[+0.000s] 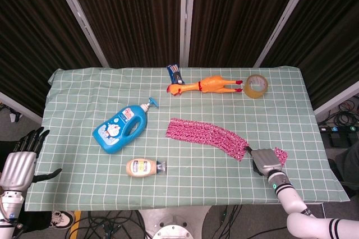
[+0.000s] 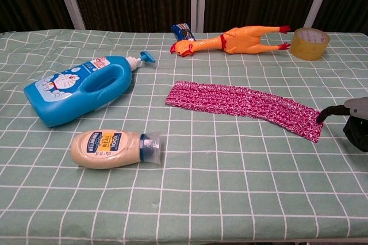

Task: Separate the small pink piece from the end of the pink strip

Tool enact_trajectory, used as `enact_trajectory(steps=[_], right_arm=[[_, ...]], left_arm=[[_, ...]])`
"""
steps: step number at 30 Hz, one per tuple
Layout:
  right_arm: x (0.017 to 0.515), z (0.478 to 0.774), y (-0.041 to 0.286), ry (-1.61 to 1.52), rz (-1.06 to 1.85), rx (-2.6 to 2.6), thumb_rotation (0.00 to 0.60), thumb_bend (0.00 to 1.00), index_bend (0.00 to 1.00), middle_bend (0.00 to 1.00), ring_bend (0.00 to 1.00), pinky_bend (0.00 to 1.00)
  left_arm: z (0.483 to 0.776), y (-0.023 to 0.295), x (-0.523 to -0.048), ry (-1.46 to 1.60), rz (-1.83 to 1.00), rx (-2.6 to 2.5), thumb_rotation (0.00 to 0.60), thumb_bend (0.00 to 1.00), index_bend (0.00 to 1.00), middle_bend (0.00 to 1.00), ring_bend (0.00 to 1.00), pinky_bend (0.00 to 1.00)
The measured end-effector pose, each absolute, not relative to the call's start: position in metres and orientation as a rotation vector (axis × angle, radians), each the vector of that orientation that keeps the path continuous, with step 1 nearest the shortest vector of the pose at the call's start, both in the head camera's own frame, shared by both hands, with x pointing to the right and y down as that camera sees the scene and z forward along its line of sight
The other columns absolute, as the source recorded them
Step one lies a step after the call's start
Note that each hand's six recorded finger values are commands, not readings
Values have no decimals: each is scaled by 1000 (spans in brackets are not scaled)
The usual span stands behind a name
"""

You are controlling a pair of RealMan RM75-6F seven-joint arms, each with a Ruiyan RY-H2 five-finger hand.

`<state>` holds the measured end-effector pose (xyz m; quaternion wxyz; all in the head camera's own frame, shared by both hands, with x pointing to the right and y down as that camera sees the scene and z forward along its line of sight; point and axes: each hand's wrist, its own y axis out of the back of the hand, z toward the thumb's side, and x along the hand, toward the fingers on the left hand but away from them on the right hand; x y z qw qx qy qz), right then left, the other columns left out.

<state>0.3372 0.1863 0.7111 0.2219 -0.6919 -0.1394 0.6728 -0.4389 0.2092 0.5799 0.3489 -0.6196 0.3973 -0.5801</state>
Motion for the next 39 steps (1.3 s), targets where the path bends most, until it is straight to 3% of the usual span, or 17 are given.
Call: enact_trajectory(steps=[18, 39], right_arm=[[354, 723, 173, -386, 1937, -1858, 600, 1000, 149, 978, 857, 753], [368, 740, 132, -516, 1981, -1819, 600, 1000, 149, 978, 857, 753]], left_arm=[[581, 208, -437, 1009, -1510, -1608, 486, 54, 47, 0, 0, 120], [583, 208, -440, 992, -1535, -1600, 487, 54, 47, 0, 0, 120]])
